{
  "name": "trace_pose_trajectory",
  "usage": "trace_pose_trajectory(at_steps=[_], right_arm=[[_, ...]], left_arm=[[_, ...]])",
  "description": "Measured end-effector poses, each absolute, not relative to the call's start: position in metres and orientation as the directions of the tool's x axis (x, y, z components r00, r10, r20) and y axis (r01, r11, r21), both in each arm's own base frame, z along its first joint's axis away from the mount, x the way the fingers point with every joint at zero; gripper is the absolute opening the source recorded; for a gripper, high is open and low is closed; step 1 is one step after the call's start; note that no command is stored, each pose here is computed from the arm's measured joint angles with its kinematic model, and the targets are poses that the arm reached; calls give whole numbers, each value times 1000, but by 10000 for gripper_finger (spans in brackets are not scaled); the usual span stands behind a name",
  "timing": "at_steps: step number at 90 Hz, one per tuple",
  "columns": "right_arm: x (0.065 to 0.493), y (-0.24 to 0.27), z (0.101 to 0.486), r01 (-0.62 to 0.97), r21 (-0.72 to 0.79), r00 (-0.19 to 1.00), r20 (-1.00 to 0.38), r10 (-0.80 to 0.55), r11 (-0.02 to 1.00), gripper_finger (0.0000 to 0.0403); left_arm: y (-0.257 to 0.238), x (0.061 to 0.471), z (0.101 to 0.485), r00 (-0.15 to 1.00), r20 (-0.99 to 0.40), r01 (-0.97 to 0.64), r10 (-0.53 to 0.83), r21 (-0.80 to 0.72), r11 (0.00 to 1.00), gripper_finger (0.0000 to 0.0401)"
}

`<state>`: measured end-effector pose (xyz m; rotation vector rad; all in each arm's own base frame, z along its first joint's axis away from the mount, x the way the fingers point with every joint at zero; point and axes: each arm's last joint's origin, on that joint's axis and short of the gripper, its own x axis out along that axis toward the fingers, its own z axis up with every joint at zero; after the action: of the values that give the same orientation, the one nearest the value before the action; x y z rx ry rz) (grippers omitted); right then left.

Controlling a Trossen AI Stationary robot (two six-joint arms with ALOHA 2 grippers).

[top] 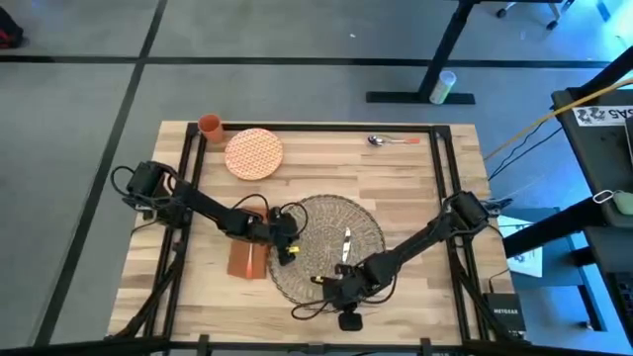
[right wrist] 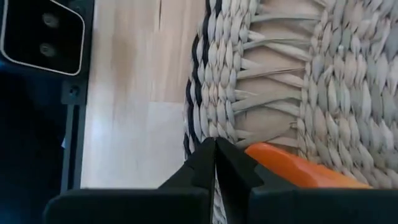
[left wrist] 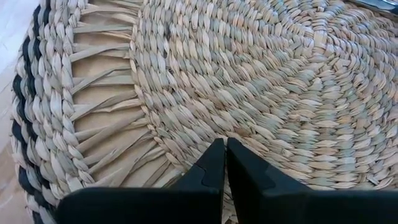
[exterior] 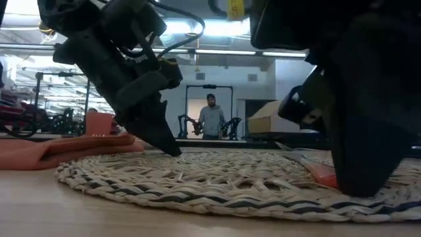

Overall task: Set table place
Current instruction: Put the orange table knife to the right of the brown table mat

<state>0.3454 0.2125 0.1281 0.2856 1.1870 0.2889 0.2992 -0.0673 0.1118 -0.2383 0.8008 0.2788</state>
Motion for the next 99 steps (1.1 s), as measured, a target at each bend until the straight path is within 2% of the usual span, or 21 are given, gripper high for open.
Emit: trace_pose_trajectory(at_steps=[99], right_arm=[[344,206,127,-14,309,340,-893,295,951,0]], left_arm=[[-75,297,112,666,-733,-295,140,-87,952,0]])
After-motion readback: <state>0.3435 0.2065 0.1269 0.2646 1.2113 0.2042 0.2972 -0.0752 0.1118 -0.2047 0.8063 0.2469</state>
